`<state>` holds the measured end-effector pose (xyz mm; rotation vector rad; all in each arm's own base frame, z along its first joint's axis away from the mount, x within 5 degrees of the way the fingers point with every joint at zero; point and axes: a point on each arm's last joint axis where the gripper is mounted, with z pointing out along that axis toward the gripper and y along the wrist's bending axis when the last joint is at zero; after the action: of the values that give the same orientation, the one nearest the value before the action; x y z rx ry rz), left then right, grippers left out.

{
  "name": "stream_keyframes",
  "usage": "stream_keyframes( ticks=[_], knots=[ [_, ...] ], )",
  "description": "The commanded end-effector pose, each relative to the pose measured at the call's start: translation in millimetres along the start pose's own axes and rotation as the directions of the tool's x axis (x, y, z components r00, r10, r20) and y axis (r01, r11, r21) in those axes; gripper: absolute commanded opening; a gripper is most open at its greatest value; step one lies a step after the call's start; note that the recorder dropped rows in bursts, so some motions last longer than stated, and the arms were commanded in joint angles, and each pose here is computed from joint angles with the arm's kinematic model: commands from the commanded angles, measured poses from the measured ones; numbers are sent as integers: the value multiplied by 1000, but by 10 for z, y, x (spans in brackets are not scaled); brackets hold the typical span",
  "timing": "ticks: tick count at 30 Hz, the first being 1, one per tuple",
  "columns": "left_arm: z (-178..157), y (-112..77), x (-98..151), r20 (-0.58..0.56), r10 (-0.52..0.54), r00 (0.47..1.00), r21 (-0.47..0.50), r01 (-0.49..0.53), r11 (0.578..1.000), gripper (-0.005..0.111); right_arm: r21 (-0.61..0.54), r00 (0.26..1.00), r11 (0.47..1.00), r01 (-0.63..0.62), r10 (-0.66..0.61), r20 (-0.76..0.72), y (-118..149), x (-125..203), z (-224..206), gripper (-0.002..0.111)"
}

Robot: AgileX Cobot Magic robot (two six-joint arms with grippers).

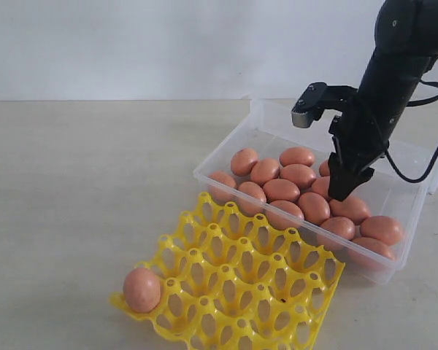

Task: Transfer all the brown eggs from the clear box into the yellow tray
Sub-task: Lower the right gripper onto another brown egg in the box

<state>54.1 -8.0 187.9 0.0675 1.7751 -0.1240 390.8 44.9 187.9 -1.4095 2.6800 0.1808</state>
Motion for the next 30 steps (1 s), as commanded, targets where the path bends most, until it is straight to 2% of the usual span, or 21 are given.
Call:
stream_keyframes(
  ticks=[1, 10, 15, 16, 18, 19, 20, 30],
  knots=[
    [2, -1, 3, 8, 9, 1000, 4, -9, 1000, 4, -14, 999, 1000, 15, -15, -37, -41, 21, 141, 49],
    [2, -1, 3, 8, 9, 1000, 4, -9, 1000, 4, -47, 995, 999, 12, -16, -95, -103, 60, 443, 49],
    [2, -1, 3, 8, 9, 1000, 4, -9, 1000, 4, -36, 996, 999, 5, -8, -85, -118, 50, 469, 47],
    [2, -1, 3, 8, 9, 1000, 4, -9, 1000, 4, -37, 997, 999, -4, 1, -83, -117, 49, 469, 43],
    [2, -1, 3, 8, 9, 1000, 4, -9, 1000, 4, -33, 994, 997, -66, 63, -84, -116, 47, 469, 20],
    [2, -1, 3, 8, 9, 1000, 4, -9, 1000, 4, -32, 992, 995, -98, 95, -87, -114, 49, 469, 3],
    [2, -1, 3, 8, 9, 1000, 4, -9, 1000, 4, -31, 989, 992, -121, 118, -89, -113, 50, 469, 0],
    [2, -1, 3, 8, 9, 1000, 4, -9, 1000, 4, -28, 962, 966, -257, 253, -103, -100, 57, 460, 0]
  ],
)
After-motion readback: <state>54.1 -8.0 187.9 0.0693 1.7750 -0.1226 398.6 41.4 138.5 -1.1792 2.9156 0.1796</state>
